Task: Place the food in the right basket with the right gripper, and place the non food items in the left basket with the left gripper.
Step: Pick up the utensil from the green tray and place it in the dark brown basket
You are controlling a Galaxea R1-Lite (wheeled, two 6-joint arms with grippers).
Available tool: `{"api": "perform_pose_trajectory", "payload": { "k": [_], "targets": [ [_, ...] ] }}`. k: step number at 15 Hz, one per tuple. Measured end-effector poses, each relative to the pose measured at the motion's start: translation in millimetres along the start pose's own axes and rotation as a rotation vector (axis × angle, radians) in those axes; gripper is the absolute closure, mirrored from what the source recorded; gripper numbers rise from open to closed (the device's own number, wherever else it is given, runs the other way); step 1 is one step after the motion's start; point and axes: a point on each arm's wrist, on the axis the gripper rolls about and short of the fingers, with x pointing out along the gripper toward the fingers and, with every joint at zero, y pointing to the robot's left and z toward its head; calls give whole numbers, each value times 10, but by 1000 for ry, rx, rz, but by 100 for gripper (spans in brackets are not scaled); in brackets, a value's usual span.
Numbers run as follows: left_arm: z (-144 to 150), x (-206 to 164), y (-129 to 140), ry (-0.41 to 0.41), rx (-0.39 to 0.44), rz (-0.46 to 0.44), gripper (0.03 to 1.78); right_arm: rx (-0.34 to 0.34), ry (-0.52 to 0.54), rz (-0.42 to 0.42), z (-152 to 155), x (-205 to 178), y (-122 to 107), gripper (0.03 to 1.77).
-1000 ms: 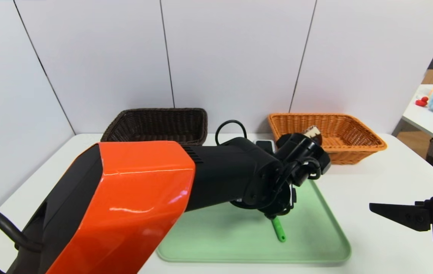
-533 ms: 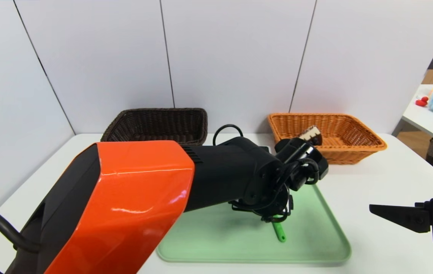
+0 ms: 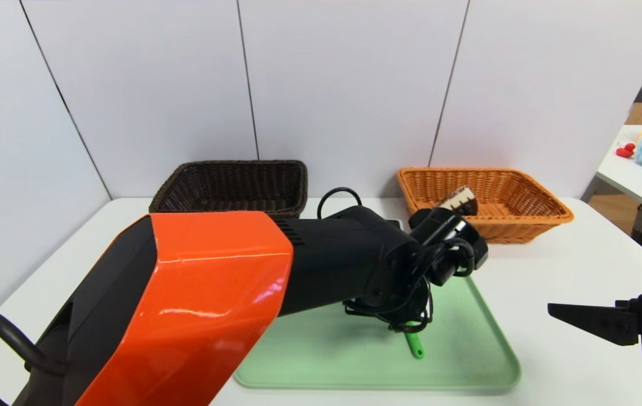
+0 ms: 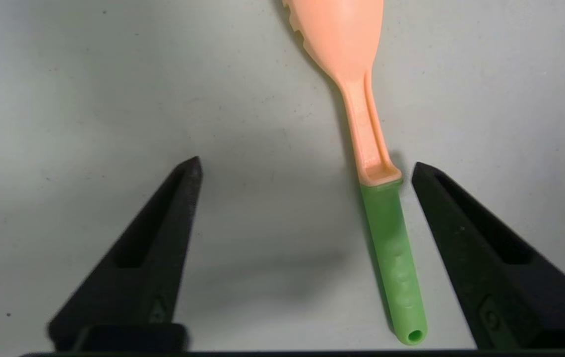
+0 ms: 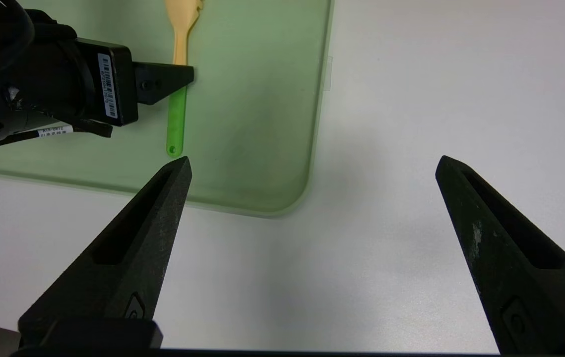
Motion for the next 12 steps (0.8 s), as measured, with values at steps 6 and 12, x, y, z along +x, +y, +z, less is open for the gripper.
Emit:
{"api": "perform_pose_trajectory", "payload": {
  "k": [6, 12],
  "targets": [
    [-66, 17, -55, 7, 23, -4, 122, 0, -4, 1, 1, -10, -1, 10],
    [-82, 34, -60, 12, 26, 0, 168, 0, -11, 3, 1, -25, -2, 10]
  ]
}}
